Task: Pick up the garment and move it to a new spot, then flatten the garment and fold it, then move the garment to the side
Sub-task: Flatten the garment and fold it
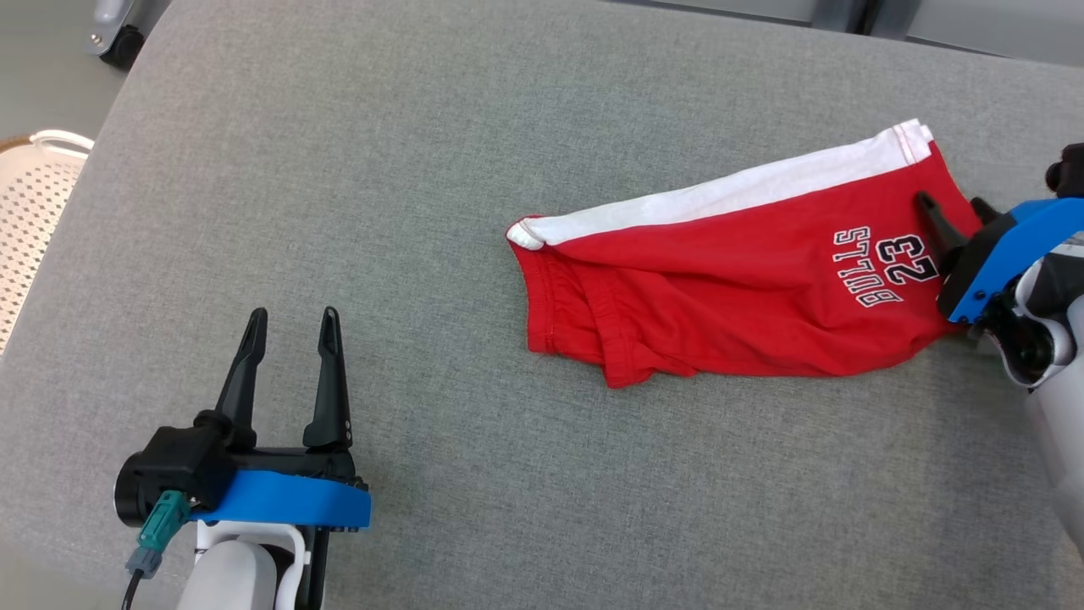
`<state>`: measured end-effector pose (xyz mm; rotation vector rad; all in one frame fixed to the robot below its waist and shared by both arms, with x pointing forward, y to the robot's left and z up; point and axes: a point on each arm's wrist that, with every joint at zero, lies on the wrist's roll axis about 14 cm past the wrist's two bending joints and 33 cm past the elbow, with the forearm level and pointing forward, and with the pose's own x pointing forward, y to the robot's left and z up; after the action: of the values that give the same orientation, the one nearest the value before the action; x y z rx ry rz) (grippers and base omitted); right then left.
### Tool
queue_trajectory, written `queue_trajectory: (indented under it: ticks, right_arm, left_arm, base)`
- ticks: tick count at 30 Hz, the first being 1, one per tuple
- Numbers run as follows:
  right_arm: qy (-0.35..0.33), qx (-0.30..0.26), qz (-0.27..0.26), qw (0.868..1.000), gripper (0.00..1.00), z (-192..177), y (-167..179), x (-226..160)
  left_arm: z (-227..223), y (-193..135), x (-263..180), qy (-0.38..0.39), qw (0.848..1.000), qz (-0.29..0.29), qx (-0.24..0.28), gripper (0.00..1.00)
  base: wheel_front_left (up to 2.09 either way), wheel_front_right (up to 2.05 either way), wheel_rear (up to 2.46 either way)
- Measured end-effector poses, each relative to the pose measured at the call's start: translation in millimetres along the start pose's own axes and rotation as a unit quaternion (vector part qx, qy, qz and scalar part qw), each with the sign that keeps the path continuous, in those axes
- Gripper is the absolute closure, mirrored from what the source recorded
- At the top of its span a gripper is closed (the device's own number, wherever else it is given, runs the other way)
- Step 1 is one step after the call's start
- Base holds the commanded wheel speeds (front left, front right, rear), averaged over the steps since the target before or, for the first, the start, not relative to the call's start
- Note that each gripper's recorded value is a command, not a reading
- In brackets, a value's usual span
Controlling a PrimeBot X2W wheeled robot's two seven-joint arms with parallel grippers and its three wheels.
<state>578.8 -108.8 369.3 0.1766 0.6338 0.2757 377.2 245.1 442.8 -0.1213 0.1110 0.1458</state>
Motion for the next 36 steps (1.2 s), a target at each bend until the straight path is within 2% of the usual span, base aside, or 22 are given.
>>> queue_trajectory:
  ticks: [4,5,6,7,17,19,23,24,30,33,36]
  right_arm:
    - [0.025,-0.019,0.006,0.999,0.0,-10,8,5]
    - [0.029,-0.02,0.007,0.999,0.09,-11,10,4]
    - [0.028,-0.015,0.009,0.999,0.79,-11,12,4]
    - [0.028,-0.014,0.011,0.999,1.0,-12,13,3]
    - [-0.037,-0.005,-0.006,0.999,1.0,8,0,-21]
    - [-0.072,0.001,-0.037,0.997,1.0,21,-27,-43]
    - [-0.092,0.001,-0.066,0.994,1.0,27,-50,-63]
    - [-0.102,-0.002,-0.087,0.991,1.0,31,-66,-76]
    - [-0.119,-0.014,-0.13,0.984,1.0,44,-96,-104]
    - [-0.117,-0.021,-0.133,0.984,1.0,48,-94,-108]
    - [-0.113,-0.027,-0.113,0.987,1.0,55,-72,-99]
  left_arm:
    - [-3,3,-2,0.005,1.0,0.005,0.002,0.0]
    - [-4,3,-2,0.006,1.0,0.005,0.002,0.0]
    - [-4,2,-2,0.005,1.0,0.004,0.001,0.0]
    - [-3,0,-1,0.004,1.0,0.001,0.001,0.0]
    - [1,-18,1,-0.004,1.0,-0.026,-0.007,0.0]
    - [4,-26,-2,-0.009,0.999,-0.042,-0.009,0.0]
    - [7,-32,-4,-0.013,0.998,-0.054,-0.01,0.0]
    - [8,-35,-6,-0.015,0.998,-0.061,-0.013,0.0]
    - [9,-46,-11,-0.016,0.997,-0.078,-0.013,0.0]
    - [10,-48,-13,-0.017,0.996,-0.082,-0.013,0.0]
    - [10,-49,-14,-0.016,0.996,-0.083,-0.013,0.0]
  base:
    - [0.0,0.0,0.0]
    - [0.0,0.0,0.0]
    - [0.0,0.0,0.0]
    - [0.0,0.0,0.0]
    - [0.0,0.0,0.0]
    - [0.0,0.0,0.0]
    - [0.0,0.0,0.0]
    - [0.0,0.0,0.0]
    - [0.0,0.0,0.0]
    - [0.0,0.0,0.0]
    - [0.0,0.0,0.0]
